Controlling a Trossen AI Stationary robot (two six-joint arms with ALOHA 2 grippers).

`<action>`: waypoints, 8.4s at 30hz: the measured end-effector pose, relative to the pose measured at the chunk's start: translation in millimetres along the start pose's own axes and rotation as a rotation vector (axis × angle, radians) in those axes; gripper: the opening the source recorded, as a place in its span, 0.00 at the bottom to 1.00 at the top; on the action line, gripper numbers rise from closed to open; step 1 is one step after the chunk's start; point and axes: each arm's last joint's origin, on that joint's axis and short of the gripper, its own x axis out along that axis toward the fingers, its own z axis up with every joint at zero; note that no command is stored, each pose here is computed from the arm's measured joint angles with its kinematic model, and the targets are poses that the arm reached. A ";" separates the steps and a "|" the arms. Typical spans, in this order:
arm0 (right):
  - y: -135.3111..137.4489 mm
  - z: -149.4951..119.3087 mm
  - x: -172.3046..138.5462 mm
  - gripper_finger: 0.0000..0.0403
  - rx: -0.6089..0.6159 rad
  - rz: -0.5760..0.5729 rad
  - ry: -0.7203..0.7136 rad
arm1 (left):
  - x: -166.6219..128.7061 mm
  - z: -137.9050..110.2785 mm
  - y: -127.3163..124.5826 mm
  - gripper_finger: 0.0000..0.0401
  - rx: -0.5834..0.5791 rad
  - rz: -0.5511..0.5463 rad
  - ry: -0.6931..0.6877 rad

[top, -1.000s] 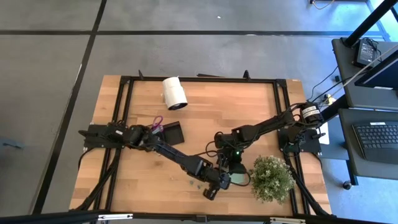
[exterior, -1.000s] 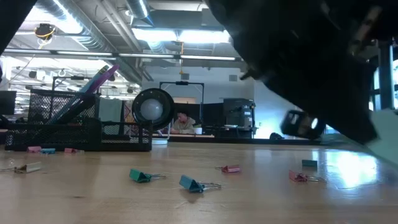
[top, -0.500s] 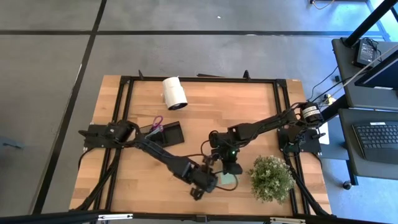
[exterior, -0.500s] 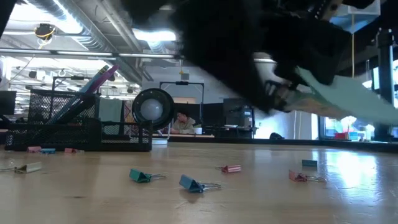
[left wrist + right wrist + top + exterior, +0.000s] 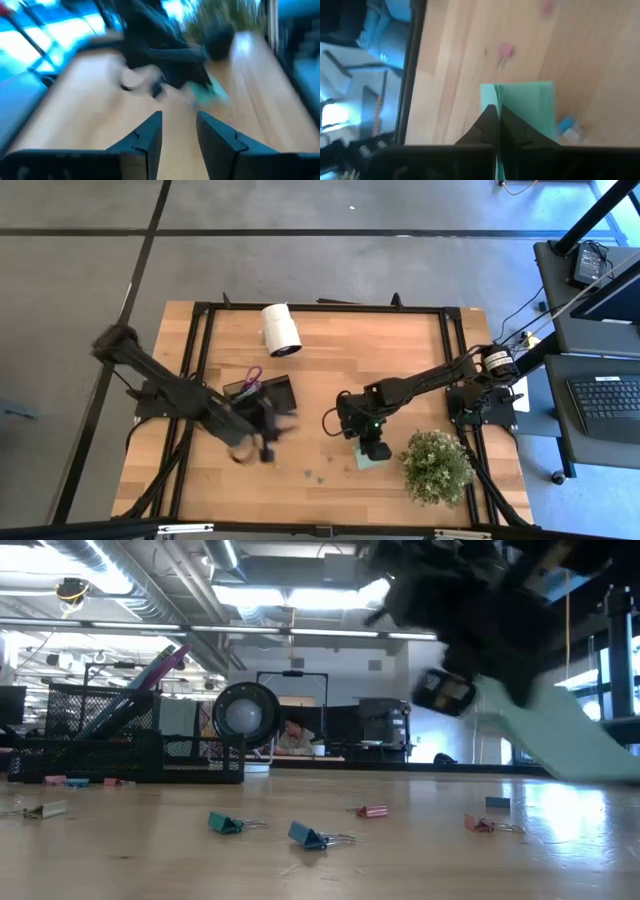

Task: Pick and place office supplies into organizer
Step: Put the blue sticky note pad into the black desk organizer, then adjust the black desk organizer

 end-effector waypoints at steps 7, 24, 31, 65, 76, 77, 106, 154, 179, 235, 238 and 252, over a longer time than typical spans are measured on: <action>8.4 34.2 -30.6 0.01 -0.151 -0.127 -0.119 | -30.3 -34.1 36.7 0.28 -0.126 0.018 -0.120; -7.2 92.2 -135.2 0.01 -0.491 -0.324 -0.478 | -83.8 -97.9 92.9 0.24 -0.204 0.057 -0.237; -19.7 99.1 -152.2 0.01 -0.571 -0.395 -0.584 | -94.6 -109.6 102.8 0.24 -0.225 0.044 -0.263; -111.4 178.4 -58.6 0.01 -0.581 -0.450 -0.277 | -101.0 -117.3 109.7 0.24 -0.162 0.082 -0.233; -109.1 181.8 -53.6 0.01 -0.626 -0.568 -0.248 | -100.5 -120.0 109.7 0.24 -0.160 0.082 -0.209; -109.8 181.6 -52.4 0.01 -0.626 -0.559 -0.247 | -100.4 -120.7 109.7 0.24 -0.159 0.083 -0.204; -139.5 182.1 -23.5 0.07 -0.609 -0.589 -0.237 | -99.9 -123.4 109.8 0.24 -0.218 0.079 -0.184; -9.6 135.2 -54.2 0.52 -0.053 -0.493 0.089 | -99.2 -126.9 107.9 0.24 -0.188 0.012 -0.142; 87.3 67.8 -5.8 0.52 0.072 -0.644 -0.038 | -99.6 -131.6 99.5 0.24 -0.257 -0.281 -0.041; -17.1 -64.9 -43.9 0.52 -0.230 -0.742 -0.685 | 16.2 -132.7 36.1 0.01 -0.107 -0.120 0.988; -18.6 -64.9 -45.0 0.52 -0.224 -0.747 -0.687 | 17.2 -133.5 41.2 0.01 -0.151 -0.092 1.015; -22.8 -65.2 -47.9 0.52 -0.233 -0.770 -0.677 | 19.2 -133.9 45.0 0.00 -0.317 -0.042 1.048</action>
